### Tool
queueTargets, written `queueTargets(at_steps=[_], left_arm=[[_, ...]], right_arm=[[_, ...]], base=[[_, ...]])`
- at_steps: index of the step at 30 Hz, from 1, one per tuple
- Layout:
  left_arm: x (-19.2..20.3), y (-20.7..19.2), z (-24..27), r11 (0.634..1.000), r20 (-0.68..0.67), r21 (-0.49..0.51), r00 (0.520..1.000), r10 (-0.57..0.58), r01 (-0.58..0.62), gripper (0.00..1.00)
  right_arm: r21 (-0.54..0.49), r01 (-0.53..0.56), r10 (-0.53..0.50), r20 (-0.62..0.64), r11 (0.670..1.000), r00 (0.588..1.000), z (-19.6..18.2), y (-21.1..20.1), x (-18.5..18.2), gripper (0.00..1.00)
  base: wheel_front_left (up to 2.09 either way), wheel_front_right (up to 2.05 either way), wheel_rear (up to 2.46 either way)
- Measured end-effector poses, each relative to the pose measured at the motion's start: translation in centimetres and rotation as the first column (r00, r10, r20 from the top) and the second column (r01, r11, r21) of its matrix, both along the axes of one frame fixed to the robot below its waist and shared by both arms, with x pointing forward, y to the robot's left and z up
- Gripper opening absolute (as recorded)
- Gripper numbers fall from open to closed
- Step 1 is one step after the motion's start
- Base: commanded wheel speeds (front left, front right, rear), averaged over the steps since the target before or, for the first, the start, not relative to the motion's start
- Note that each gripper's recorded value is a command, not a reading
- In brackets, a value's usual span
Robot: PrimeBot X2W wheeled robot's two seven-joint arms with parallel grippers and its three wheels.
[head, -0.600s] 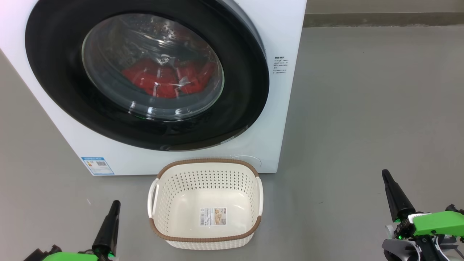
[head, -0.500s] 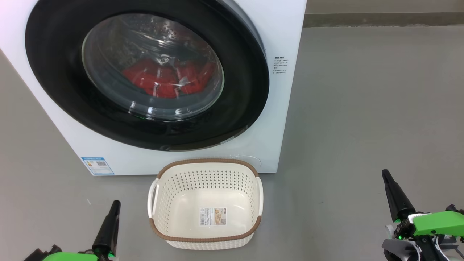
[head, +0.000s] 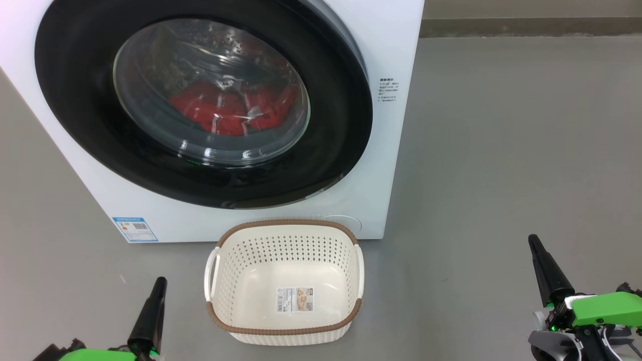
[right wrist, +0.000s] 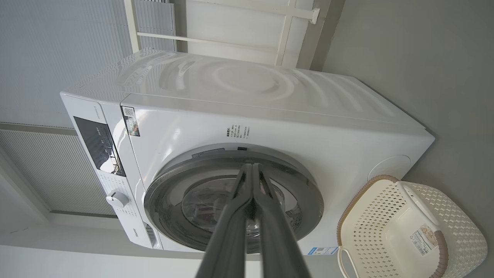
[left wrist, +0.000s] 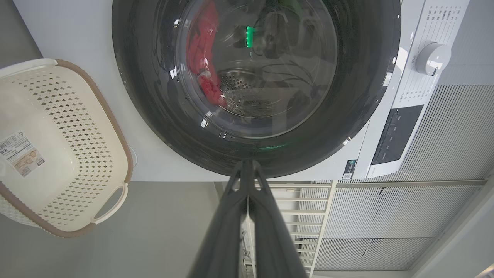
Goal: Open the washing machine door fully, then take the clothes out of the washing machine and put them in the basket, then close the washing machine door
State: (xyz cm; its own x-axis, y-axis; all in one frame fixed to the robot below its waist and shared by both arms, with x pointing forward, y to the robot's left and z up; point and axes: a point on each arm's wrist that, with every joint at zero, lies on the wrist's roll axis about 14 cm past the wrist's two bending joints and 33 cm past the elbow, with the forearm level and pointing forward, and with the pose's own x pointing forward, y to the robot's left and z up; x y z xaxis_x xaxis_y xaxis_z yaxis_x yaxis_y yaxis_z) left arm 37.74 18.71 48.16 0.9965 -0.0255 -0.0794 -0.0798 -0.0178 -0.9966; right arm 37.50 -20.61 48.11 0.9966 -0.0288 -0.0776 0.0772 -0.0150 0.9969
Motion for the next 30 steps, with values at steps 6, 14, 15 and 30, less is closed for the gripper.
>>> queueTargets(at_steps=[6,14,15,30], left_arm=[[0.0,0.0,0.0,1.0,0.0,0.001,1.0,0.0,0.0,0.0],[-1.3,-0.5,-2.8,1.0,-0.084,-0.018,0.996,-0.002,0.001,1.0],[-1.7,-0.6,-3.3,1.0,-0.101,-0.02,0.995,-0.003,0.0,1.0],[-1.6,-0.2,-2.4,0.973,-0.075,0.231,0.997,0.004,0.013,1.0]], right_arm=[[0.002,0.0,0.0,0.0,1.0,1.0,0.0,0.0,0.0,0.0],[0.029,0.001,0.002,-0.09,1.0,0.996,-3.0,0.6,-1.5,1.0],[0.034,0.001,0.003,-0.109,0.999,0.994,-3.6,0.8,-1.9,1.0],[-0.155,-0.028,0.008,-0.127,0.987,0.992,-3.8,1.1,-1.9,1.0]], base=[[0.0,0.0,0.0],[0.0,0.0,0.0],[0.0,0.0,0.0],[0.0,0.0,0.0]])
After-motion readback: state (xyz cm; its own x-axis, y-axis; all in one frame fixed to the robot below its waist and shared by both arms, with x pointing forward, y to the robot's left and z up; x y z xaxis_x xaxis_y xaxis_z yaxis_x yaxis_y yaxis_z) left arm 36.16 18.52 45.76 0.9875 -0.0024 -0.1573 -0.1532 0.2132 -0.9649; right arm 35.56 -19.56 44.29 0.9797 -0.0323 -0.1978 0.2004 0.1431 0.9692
